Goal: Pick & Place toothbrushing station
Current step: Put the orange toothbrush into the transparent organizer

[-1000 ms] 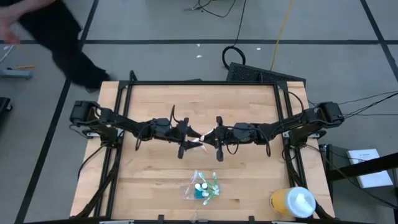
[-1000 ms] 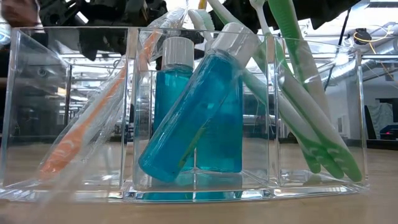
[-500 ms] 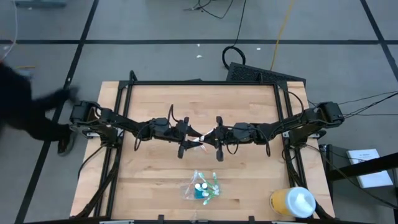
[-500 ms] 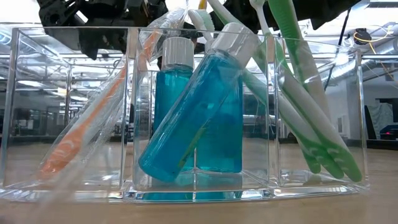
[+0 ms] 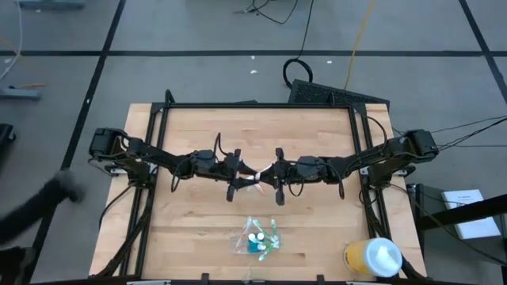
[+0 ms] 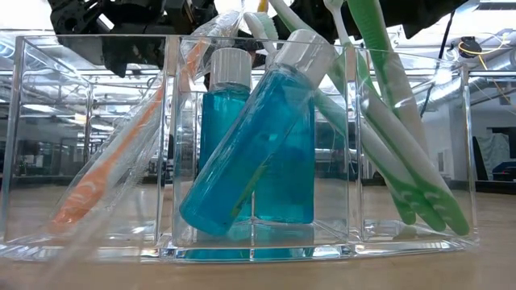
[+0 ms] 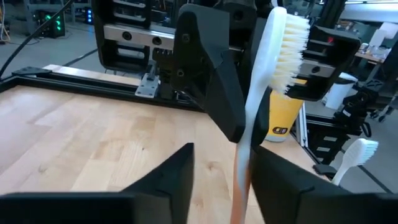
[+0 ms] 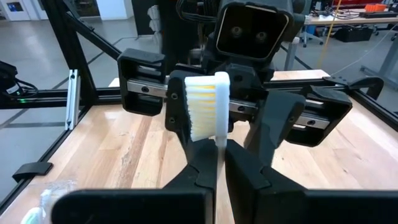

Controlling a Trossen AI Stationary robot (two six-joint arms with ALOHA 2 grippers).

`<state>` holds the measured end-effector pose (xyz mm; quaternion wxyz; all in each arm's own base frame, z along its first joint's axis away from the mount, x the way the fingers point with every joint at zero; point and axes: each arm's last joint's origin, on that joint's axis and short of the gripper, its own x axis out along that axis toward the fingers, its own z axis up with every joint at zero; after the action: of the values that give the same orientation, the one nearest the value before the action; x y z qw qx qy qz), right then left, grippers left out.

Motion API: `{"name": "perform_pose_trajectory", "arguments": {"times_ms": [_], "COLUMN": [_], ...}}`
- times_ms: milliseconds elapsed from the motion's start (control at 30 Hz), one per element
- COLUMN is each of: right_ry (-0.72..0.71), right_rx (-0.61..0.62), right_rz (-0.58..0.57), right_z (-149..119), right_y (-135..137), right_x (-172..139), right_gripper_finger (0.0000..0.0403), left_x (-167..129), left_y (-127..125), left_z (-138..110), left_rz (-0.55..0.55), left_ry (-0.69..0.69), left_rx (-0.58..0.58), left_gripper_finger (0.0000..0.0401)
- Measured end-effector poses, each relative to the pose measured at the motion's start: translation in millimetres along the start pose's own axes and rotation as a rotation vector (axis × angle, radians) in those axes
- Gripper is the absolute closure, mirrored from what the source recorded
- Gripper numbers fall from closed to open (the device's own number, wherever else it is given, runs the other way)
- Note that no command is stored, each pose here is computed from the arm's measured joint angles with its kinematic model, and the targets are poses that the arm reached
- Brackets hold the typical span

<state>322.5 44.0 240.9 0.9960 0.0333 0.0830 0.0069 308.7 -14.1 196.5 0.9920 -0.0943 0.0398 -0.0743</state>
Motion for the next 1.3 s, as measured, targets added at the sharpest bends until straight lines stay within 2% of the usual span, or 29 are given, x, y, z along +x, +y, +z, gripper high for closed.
{"name": "perform_pose_trajectory", "arguments": {"times_ms": [267,433,667,733,833,967,1067,1167,1300], "right_ry": [0.005,0.004,0.025,0.105,0.132,0.065,0.004,-0.065,-0.071], "right_rx": [-0.001,0.002,0.0,-0.002,0.017,0.03,0.026,0.032,0.033], "right_rz": [-0.006,-0.007,-0.001,-0.001,0.007,0.028,-0.006,-0.025,-0.024], "right_z": [0,1,12,9,14,13,8,9,4], "right_y": [0,-1,0,1,4,8,7,6,5], "right_x": [0,-1,-15,-25,-37,-51,-57,-63,-65], "right_gripper_finger": [0.0395,0.0383,0.0337,0.0328,0.0318,0.0313,0.0313,0.0312,0.0314], "left_x": [0,-1,-16,-23,-31,-36,-40,-44,-54], "left_y": [-1,-2,-17,-28,-48,-80,-103,-124,-150], "left_z": [1,7,32,44,51,49,43,37,33], "left_rz": [-0.01,-0.018,-0.051,-0.083,-0.158,-0.274,-0.342,-0.349,-0.315], "left_ry": [-0.006,-0.051,-0.114,-0.159,-0.174,-0.175,-0.159,-0.154,-0.168], "left_rx": [-0.005,0.002,0.043,0.072,0.103,0.142,0.139,0.102,0.035], "left_gripper_finger": [0.0378,0.0375,0.0379,0.0379,0.0379,0.0379,0.0379,0.0379,0.0379]}}
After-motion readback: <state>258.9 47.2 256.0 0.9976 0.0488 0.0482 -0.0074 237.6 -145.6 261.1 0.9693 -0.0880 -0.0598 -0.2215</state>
